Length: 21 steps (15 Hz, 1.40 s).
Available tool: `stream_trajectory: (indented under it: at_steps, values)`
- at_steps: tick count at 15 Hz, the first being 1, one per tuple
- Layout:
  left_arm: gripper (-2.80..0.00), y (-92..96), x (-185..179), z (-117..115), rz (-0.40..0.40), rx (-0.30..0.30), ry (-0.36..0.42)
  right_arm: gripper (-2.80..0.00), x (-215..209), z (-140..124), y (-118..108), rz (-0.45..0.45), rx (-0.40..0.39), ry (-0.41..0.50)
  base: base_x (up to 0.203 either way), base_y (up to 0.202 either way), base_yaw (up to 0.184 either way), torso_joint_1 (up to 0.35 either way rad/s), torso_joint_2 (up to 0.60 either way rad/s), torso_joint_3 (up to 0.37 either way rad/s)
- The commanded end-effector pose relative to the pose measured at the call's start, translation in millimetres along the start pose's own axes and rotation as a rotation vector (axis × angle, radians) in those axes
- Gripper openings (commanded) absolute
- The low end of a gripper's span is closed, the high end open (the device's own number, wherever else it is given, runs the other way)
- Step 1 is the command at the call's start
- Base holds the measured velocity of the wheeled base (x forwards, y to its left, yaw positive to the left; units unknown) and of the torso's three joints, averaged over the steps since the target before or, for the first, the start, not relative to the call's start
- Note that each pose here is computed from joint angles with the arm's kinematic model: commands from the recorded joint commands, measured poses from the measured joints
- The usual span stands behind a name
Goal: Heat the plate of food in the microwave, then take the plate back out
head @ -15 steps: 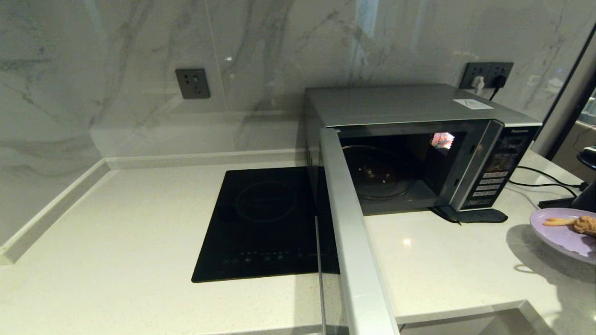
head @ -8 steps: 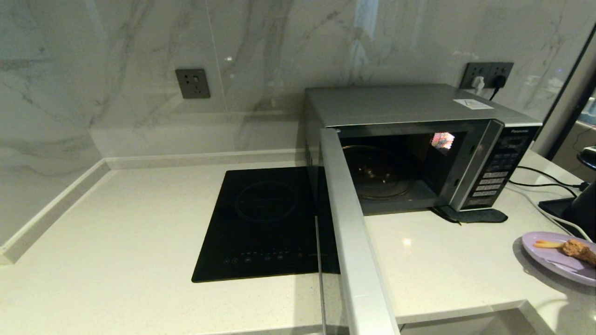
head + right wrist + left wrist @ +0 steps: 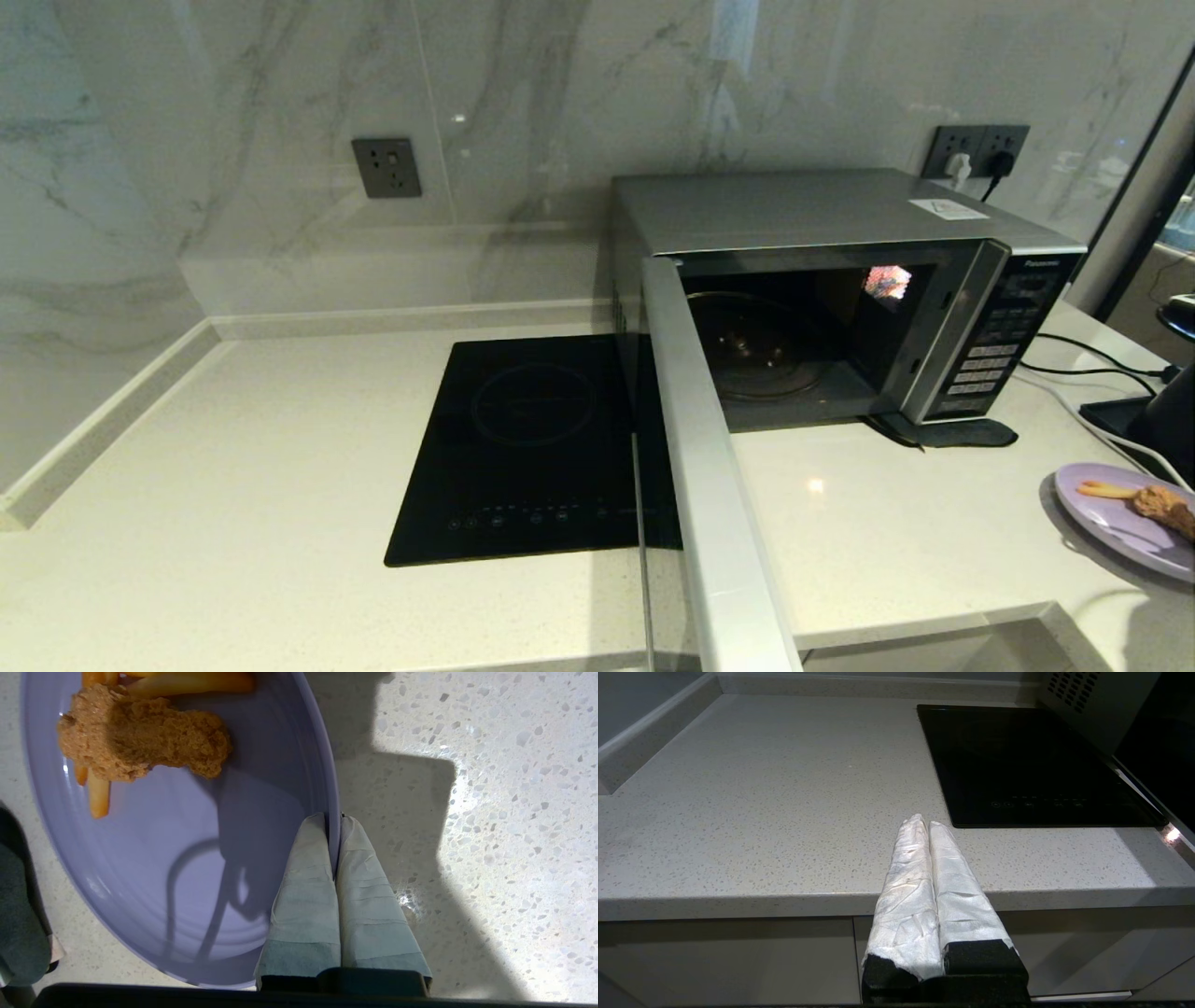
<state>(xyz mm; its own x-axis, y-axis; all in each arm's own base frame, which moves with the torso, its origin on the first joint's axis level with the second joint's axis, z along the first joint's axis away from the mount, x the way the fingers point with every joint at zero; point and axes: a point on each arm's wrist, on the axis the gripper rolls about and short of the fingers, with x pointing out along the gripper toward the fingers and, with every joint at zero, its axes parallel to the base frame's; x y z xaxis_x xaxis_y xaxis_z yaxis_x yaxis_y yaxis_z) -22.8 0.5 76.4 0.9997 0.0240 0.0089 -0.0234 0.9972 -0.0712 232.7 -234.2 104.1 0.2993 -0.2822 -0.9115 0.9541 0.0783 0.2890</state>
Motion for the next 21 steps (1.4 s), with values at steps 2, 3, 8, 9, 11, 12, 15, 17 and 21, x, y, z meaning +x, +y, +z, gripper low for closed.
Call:
stream_trajectory:
  at_steps: [2,3,8,9,11,12,15,17,21]
  values:
    - [-2.80,0.0,0,0,0.001,-0.001,0.001,0.00,8,3,-3,-0.020,0.014,0.015,0.000,0.000,0.000,0.000,0.00,0.000]
    - [-2.80,0.0,0,0,0.001,-0.001,0.001,0.00,9,3,-3,-0.018,0.008,0.011,0.000,0.000,0.000,0.000,0.00,0.000]
    - [-2.80,0.0,0,0,0.001,-0.001,0.001,0.00,-9,7,-6,0.024,0.008,-0.024,0.000,0.000,0.000,0.000,0.00,0.000]
    - [-2.80,0.0,0,0,0.001,-0.001,0.001,0.00,-20,8,-7,0.052,0.007,-0.038,0.000,0.000,0.000,0.000,0.00,0.000]
    - [-2.80,0.0,0,0,0.001,-0.001,0.001,0.00,-47,9,-8,0.109,-0.017,-0.089,0.000,0.000,0.000,0.000,0.00,0.000]
    - [-2.80,0.0,0,0,0.001,-0.001,0.001,0.00,-62,9,-9,0.138,-0.026,-0.121,0.000,0.000,0.000,0.000,0.00,0.000]
    - [-2.80,0.0,0,0,0.001,-0.001,0.001,0.00,-111,3,-9,0.253,-0.103,-0.216,0.000,0.000,0.000,0.000,0.00,0.000]
    - [-2.80,0.0,0,0,0.001,-0.001,0.001,0.00,-142,-8,0,0.362,-0.213,-0.261,0.000,0.000,0.000,0.000,0.00,0.000]
    - [-2.80,0.0,0,0,0.001,-0.001,0.001,-2.80,-192,-27,29,0.537,-0.341,-0.344,0.000,0.000,0.000,0.000,0.00,0.000]
